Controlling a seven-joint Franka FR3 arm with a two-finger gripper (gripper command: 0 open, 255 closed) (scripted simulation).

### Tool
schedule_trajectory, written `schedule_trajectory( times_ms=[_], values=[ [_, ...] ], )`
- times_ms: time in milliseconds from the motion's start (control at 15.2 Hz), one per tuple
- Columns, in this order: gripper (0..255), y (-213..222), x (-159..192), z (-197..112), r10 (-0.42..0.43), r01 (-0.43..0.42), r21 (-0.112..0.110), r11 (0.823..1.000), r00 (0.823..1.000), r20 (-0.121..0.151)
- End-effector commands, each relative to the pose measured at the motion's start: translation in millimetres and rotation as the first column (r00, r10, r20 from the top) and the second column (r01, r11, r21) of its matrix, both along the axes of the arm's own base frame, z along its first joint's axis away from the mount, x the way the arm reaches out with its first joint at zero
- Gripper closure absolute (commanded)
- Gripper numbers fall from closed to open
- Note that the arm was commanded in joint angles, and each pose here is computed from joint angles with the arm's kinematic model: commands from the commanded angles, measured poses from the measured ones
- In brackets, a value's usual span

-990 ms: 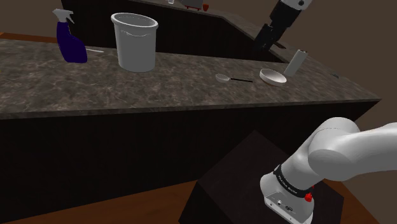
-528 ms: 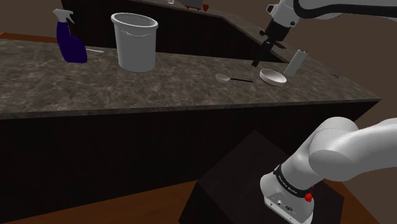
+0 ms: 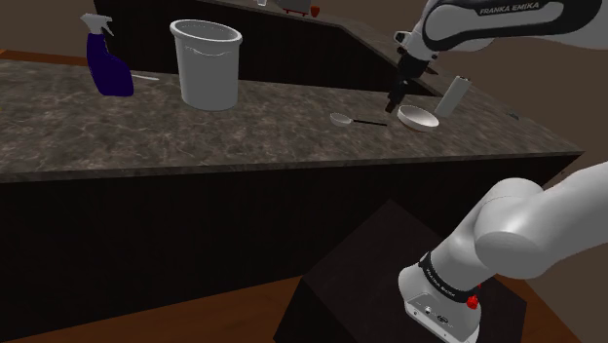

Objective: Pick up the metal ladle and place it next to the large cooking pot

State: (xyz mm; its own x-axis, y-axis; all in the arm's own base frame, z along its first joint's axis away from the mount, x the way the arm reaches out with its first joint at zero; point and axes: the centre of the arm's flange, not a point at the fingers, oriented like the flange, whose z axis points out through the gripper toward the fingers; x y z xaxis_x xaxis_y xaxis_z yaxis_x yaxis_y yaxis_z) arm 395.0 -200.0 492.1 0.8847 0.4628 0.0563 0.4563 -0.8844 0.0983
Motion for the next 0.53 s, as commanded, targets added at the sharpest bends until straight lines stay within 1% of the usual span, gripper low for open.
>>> schedule_trajectory(
  times_ms=[0, 198, 330, 462],
  values=[
    [0, -18, 12, -18, 0.067, -0.068, -0.014, 0.998, 0.998, -0.014],
    [0, -43, 31, -41, 0.159, -0.16, -0.03, 0.987, 0.987, -0.034],
    [0, -59, 45, -56, 0.218, -0.22, -0.039, 0.975, 0.975, -0.049],
    [0, -75, 60, -71, 0.277, -0.28, -0.047, 0.959, 0.959, -0.064]
  ],
)
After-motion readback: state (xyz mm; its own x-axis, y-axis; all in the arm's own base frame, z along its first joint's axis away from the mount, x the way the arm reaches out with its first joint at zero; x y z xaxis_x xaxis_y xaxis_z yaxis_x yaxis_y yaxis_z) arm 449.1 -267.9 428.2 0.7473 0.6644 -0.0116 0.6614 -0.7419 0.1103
